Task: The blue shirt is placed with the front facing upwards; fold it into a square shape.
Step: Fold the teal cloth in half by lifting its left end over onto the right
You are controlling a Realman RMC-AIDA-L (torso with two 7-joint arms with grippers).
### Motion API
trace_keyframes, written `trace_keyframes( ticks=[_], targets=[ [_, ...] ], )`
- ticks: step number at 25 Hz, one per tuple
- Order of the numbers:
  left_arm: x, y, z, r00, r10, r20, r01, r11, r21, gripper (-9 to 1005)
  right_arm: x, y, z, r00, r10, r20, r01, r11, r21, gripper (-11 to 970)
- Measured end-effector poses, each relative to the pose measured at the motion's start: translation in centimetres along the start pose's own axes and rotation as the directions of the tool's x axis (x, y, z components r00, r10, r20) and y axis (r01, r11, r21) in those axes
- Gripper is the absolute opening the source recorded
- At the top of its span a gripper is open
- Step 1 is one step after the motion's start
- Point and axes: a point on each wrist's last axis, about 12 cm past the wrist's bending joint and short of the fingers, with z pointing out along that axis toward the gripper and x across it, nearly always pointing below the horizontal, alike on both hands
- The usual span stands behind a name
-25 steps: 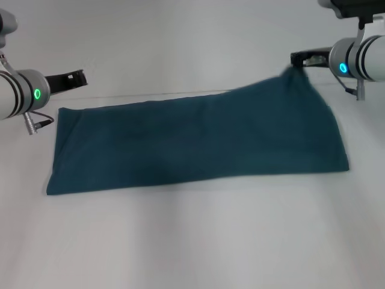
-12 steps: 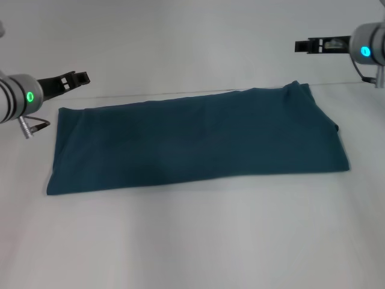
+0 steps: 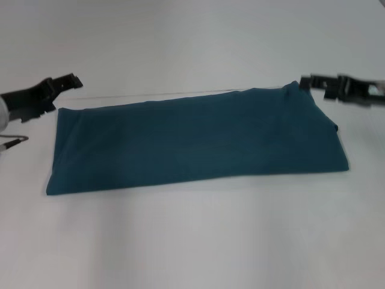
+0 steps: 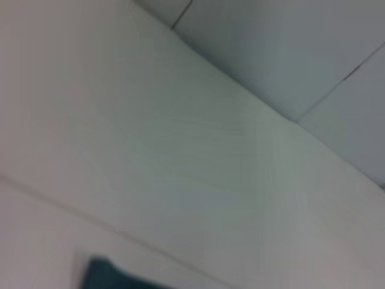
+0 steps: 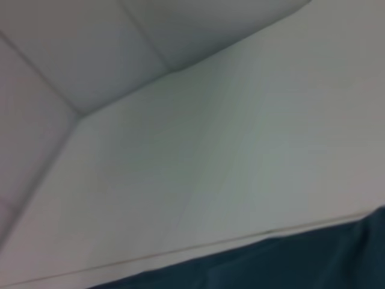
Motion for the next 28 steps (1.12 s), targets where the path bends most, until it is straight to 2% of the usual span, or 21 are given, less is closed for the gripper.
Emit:
trace_keyframes(
  ticks=[4,9,11,13,16,20,25,28],
  targets=[
    [1.4,1.2,-1.3,0.993,-0.099,-0.062,0.105,0.990,0.096,937,2.7,-0.9,-2.6,0.996,0.076,-0.043,-0.081,0.985,-0.150,949],
    [3.7,2.5,-2.7,0.973,-0.208,-0.095,0.226,0.939,0.259,934,6.0,-1.8,-4.5,0.988,0.139,-0.068,-0.153,0.950,-0.272,949],
    [4.5,2.9,-2.9,0.967,-0.229,-0.113,0.252,0.924,0.286,934,7.1,-2.1,-5.0,0.986,0.149,-0.075,-0.164,0.940,-0.300,949],
    [5.1,3.3,-2.9,0.967,-0.223,-0.125,0.250,0.924,0.288,934,7.9,-2.4,-5.4,0.986,0.145,-0.081,-0.163,0.935,-0.316,949],
    [5.5,3.8,-2.9,0.982,-0.150,-0.111,0.176,0.946,0.274,933,8.8,-2.6,-5.8,0.988,0.127,-0.088,-0.149,0.933,-0.326,950],
    [4.9,4.1,-2.7,0.997,0.029,-0.076,-0.011,0.972,0.233,933,9.1,-2.7,-5.9,0.989,0.116,-0.091,-0.140,0.935,-0.327,950],
    [4.1,3.8,-1.7,0.960,0.270,-0.080,-0.256,0.955,0.148,916,9.5,-2.6,-5.7,0.988,0.118,-0.100,-0.145,0.933,-0.330,950],
    [3.6,3.7,-0.9,0.938,0.336,-0.089,-0.330,0.941,0.078,899,9.6,-2.6,-5.7,0.988,0.122,-0.097,-0.147,0.933,-0.328,950]
  ],
)
